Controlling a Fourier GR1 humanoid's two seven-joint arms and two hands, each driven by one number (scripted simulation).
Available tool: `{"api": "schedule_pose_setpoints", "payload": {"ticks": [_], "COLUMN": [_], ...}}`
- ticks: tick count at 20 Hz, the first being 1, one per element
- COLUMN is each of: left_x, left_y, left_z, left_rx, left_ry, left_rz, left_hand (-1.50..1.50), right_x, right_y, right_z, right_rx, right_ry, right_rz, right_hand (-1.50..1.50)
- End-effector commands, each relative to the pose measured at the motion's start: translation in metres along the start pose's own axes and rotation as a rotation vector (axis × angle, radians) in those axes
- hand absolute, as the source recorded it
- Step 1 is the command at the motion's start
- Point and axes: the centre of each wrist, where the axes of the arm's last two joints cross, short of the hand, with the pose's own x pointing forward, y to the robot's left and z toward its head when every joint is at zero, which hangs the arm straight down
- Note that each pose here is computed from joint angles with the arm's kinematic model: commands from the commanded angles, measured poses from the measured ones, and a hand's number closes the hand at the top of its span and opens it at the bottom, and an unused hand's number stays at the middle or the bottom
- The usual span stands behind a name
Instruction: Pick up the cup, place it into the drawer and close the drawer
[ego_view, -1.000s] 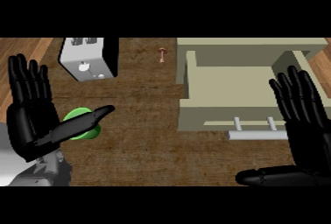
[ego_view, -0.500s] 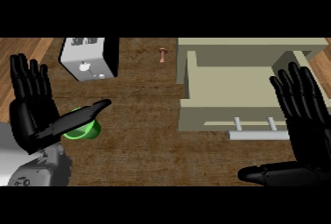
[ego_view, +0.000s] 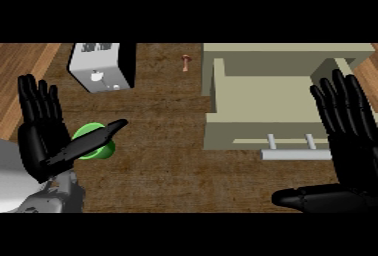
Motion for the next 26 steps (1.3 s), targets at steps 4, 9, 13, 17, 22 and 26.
{"api": "schedule_pose_setpoints", "payload": {"ticks": [4,9,13,17,22,26], "left_x": [-0.022,-0.051,-0.054,-0.066,-0.084,-0.118], "left_y": [0.013,0.022,0.06,0.074,0.076,0.076], "left_z": [0.007,0.019,0.024,0.03,0.022,0.055], "left_rx": [0.038,0.076,0.12,0.122,0.119,0.12], "left_ry": [0.06,0.111,0.136,0.135,0.172,0.185], "left_rz": [-0.023,-0.057,-0.069,-0.082,-0.071,-0.089], "left_hand": [-1.5,-1.5,-1.5,-1.5,-1.5,-1.5], "right_x": [0.006,0.005,0.0,0.009,-0.005,-0.004], "right_y": [-0.008,-0.009,-0.001,0.005,-0.003,-0.022], "right_z": [-0.009,-0.001,0.003,-0.002,0.01,0.003], "right_rx": [0.004,-0.007,0.012,0.003,0.0,0.012], "right_ry": [-0.015,-0.01,0.008,0.005,0.009,-0.002], "right_rz": [0.016,0.019,0.001,-0.003,-0.004,0.019], "right_hand": [-1.5,-1.5,-1.5,-1.5,-1.5,-1.5]}}
